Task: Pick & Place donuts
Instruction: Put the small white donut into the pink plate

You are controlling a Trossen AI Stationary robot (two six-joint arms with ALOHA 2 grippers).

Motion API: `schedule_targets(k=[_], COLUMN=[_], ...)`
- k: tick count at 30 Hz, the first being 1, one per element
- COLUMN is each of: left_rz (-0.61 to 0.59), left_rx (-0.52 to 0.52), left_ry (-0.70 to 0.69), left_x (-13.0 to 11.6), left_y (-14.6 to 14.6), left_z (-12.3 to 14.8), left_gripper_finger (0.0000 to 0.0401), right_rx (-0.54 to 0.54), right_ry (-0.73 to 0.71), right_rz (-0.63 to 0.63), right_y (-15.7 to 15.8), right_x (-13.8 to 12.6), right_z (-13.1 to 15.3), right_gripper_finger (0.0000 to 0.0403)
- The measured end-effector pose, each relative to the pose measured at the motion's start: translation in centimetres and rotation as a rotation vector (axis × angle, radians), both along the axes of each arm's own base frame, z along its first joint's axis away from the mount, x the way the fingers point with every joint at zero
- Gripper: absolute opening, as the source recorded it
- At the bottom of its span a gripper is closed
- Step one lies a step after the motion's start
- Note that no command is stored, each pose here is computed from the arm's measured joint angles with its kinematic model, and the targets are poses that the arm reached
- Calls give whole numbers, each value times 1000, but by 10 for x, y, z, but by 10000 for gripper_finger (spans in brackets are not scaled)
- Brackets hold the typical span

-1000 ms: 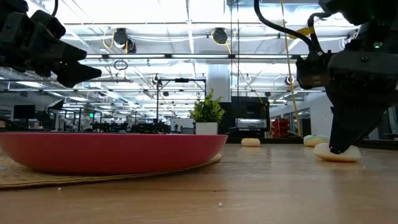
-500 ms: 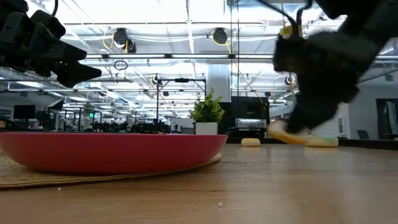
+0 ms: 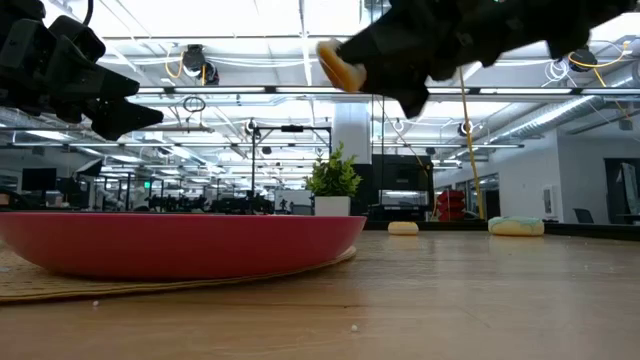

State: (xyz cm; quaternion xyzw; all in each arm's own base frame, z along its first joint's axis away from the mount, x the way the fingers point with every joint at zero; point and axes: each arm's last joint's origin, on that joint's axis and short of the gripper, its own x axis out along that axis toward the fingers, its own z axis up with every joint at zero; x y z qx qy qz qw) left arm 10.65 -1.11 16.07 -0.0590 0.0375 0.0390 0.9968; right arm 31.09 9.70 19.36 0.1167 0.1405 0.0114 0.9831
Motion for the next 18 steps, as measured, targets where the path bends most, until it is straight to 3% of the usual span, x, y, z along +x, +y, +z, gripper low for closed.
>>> schedule_targets(k=[4, 11, 14, 18], left_rz=[0, 0, 0, 0], left_rx=[0, 0, 0, 0], left_ry=[0, 1, -1, -1], left_x=[0, 0, 0, 0], left_y=[0, 0, 0, 0], left_z=[0, 0, 0, 0], left_gripper_finger=[365, 365, 365, 365], right_rx=[-24, -208, -275, -257], right_ry=[-2, 105, 195, 338], right_rz=[48, 103, 121, 168], right_y=[2, 20, 23, 16], right_x=[16, 72, 99, 129], right_z=[19, 51, 55, 43], right_gripper_finger=[146, 146, 146, 146])
